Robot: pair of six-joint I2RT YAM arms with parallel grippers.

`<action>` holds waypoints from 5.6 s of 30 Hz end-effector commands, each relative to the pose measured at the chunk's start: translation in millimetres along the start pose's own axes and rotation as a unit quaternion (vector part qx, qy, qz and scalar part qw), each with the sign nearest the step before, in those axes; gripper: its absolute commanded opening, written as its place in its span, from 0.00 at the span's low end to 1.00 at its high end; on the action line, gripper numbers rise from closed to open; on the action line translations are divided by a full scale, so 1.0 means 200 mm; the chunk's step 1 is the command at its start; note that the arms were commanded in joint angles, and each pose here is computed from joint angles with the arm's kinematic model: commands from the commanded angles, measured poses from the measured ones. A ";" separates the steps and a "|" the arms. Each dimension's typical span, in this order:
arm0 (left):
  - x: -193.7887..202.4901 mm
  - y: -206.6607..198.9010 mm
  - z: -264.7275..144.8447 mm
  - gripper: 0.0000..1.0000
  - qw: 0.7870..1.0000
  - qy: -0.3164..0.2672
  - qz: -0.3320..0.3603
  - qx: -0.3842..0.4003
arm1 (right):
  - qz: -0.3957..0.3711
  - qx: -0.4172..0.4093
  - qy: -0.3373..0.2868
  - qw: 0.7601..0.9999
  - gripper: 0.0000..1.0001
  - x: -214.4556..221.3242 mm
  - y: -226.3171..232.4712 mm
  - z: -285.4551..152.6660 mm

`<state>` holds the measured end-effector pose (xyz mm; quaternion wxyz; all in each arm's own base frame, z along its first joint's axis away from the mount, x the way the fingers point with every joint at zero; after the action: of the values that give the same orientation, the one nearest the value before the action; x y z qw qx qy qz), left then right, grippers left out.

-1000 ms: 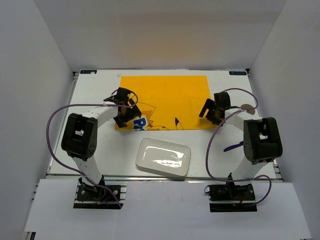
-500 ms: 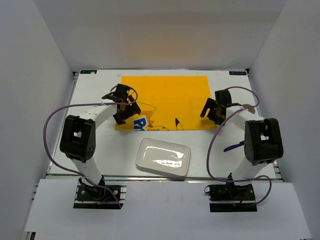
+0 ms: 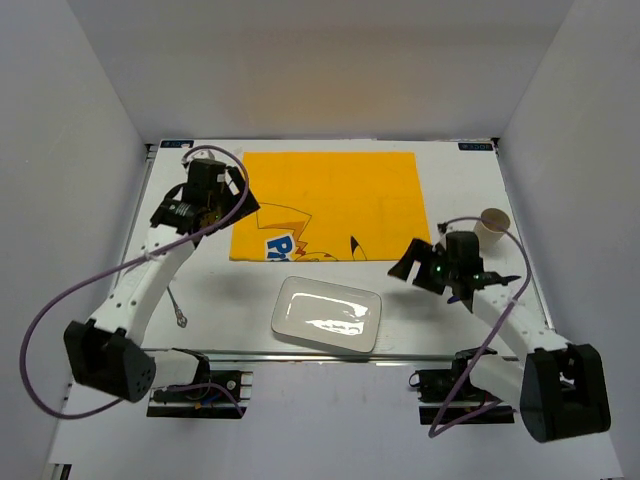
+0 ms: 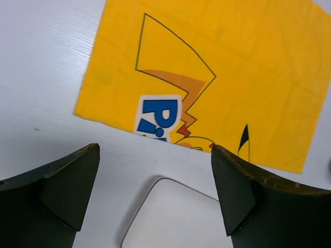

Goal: Set the dinner table for one person

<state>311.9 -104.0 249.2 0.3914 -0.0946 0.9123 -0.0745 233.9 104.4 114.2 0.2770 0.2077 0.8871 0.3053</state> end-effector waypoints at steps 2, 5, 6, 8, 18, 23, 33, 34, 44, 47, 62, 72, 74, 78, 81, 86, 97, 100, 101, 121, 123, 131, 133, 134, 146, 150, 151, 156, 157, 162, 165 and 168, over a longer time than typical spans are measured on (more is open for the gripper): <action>0.10 0.17 -0.12 0.98 0.997 0.002 0.057 -0.058 | -0.003 -0.087 0.062 0.994 0.89 0.20 0.05 -0.07; 0.15 0.22 -0.17 0.98 0.994 0.005 0.078 -0.070 | -0.010 -0.113 0.089 0.990 0.89 0.28 0.05 -0.14; 0.16 0.23 -0.19 0.98 0.994 0.002 0.087 -0.067 | -0.014 -0.123 0.098 0.987 0.89 0.31 0.06 -0.15; 0.16 0.26 -0.24 0.98 0.994 -0.023 0.087 -0.068 | -0.011 -0.123 0.106 0.987 0.89 0.35 0.04 -0.16; 0.20 0.36 -0.33 0.98 0.990 -0.092 0.072 -0.084 | 0.017 -0.100 0.192 0.976 0.74 0.66 -0.19 -0.03; 0.21 0.35 -0.32 0.98 0.991 -0.087 0.073 -0.077 | 0.010 -0.077 0.183 0.980 0.64 0.66 -0.20 0.00; 0.21 0.35 -0.35 0.98 0.989 -0.101 0.072 -0.075 | 0.027 -0.021 0.179 0.983 0.44 0.70 -0.27 0.12; 0.21 0.36 -0.36 0.98 0.989 -0.102 0.072 -0.076 | 0.030 -0.015 0.178 0.983 0.41 0.71 -0.27 0.12; 0.21 0.35 -0.35 0.98 0.990 -0.098 0.074 -0.069 | 0.032 -0.001 0.138 0.990 0.00 0.62 -0.22 0.12; 0.21 0.35 -0.35 0.98 0.989 -0.102 0.070 -0.075 | 0.012 -0.033 0.096 0.995 0.00 0.48 -0.06 0.10; 0.20 0.39 -0.37 0.98 0.987 -0.114 0.053 -0.095 | -0.048 -0.160 0.060 0.984 0.00 -0.08 0.61 0.05; 0.20 0.39 -0.39 0.98 0.987 -0.121 0.052 -0.094 | -0.038 -0.262 0.106 0.959 0.00 -0.49 0.89 0.08; 0.20 0.39 -0.40 0.98 0.987 -0.124 0.051 -0.093 | -0.035 -0.278 0.116 0.953 0.00 -0.61 0.95 0.12; 0.20 0.39 -0.40 0.98 0.987 -0.124 0.054 -0.090 | -0.063 -0.342 0.165 0.923 0.00 -0.79 1.05 0.19; 0.20 0.39 -0.40 0.98 0.986 -0.123 0.054 -0.094 | -0.113 -0.345 0.170 0.916 0.00 -0.91 1.10 0.26; 0.19 0.39 -0.40 0.98 0.986 -0.126 0.053 -0.097 | -0.086 -0.351 0.186 0.913 0.00 -1.02 1.03 0.39; 0.20 0.39 -0.37 0.98 0.987 -0.116 0.057 -0.095 | -0.028 -0.326 0.194 0.925 0.00 -1.09 0.81 0.65; 0.20 0.39 -0.37 0.98 0.987 -0.116 0.057 -0.094 | -0.014 -0.320 0.203 0.925 0.00 -1.09 0.77 0.73; 0.20 0.38 -0.37 0.98 0.987 -0.117 0.057 -0.093 | -0.012 -0.317 0.205 0.926 0.00 -1.09 0.76 0.75; 0.21 0.37 -0.34 0.98 0.989 -0.104 0.063 -0.088 | 0.001 -0.291 0.219 0.931 0.00 -1.03 0.63 0.97; 0.21 0.37 -0.33 0.98 0.989 -0.103 0.064 -0.086 | 0.000 -0.292 0.218 0.931 0.00 -1.03 0.63 0.97; 0.21 0.36 -0.33 0.98 0.989 -0.099 0.066 -0.085 | 0.009 -0.283 0.224 0.932 0.00 -1.02 0.59 1.02; 0.21 0.36 -0.33 0.98 0.989 -0.100 0.065 -0.083 | 0.010 -0.282 0.224 0.933 0.00 -1.02 0.58 1.03; 0.21 0.36 -0.33 0.98 0.989 -0.101 0.066 -0.083 | 0.011 -0.281 0.225 0.933 0.00 -1.01 0.58 1.04; 0.21 0.36 -0.33 0.98 0.989 -0.100 0.067 -0.082 | 0.004 -0.288 0.216 0.933 0.89 -1.05 0.63 1.00; 0.21 0.36 -0.33 0.98 0.989 -0.101 0.067 -0.083 | -0.005 -0.287 0.201 0.937 0.89 -1.08 0.66 0.92; 0.21 0.36 -0.33 0.98 0.989 -0.100 0.068 -0.082 | -0.006 -0.279 0.189 0.941 0.89 -1.11 0.65 0.89; 0.21 0.36 -0.34 0.98 0.989 -0.101 0.067 -0.082 | -0.025 -0.190 0.075 0.979 0.89 -1.33 0.66 0.69; 0.21 0.36 -0.34 0.98 0.989 -0.101 0.067 -0.082 | -0.035 -0.165 0.048 0.984 0.89 -1.36 0.66 0.64; 0.21 0.37 -0.35 0.98 0.989 -0.104 0.063 -0.086 | -0.062 0.072 -0.115 0.989 0.89 -1.47 0.57 0.26; 0.21 0.37 -0.35 0.98 0.989 -0.104 0.061 -0.090 | -0.046 0.145 -0.172 0.973 0.89 -1.38 0.45 0.03; 0.21 0.37 -0.35 0.98 0.989 -0.105 0.061 -0.088 | -0.049 0.129 -0.192 0.972 0.89 -1.22 0.39 -0.13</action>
<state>225.1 -39.8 247.2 0.4675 -0.0727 0.8801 0.0397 451.5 43.7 310.4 0.4404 0.2204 0.8436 0.2140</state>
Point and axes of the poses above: each gripper's point midway between its finger pads, its own z axis out along the fingers, its own y axis along the line the jaws close on, x = y × z, the point moved 5 cm from there along -z, back along the fingers, and after that the axes turned 14 degrees about z, right-handed, at the moved point
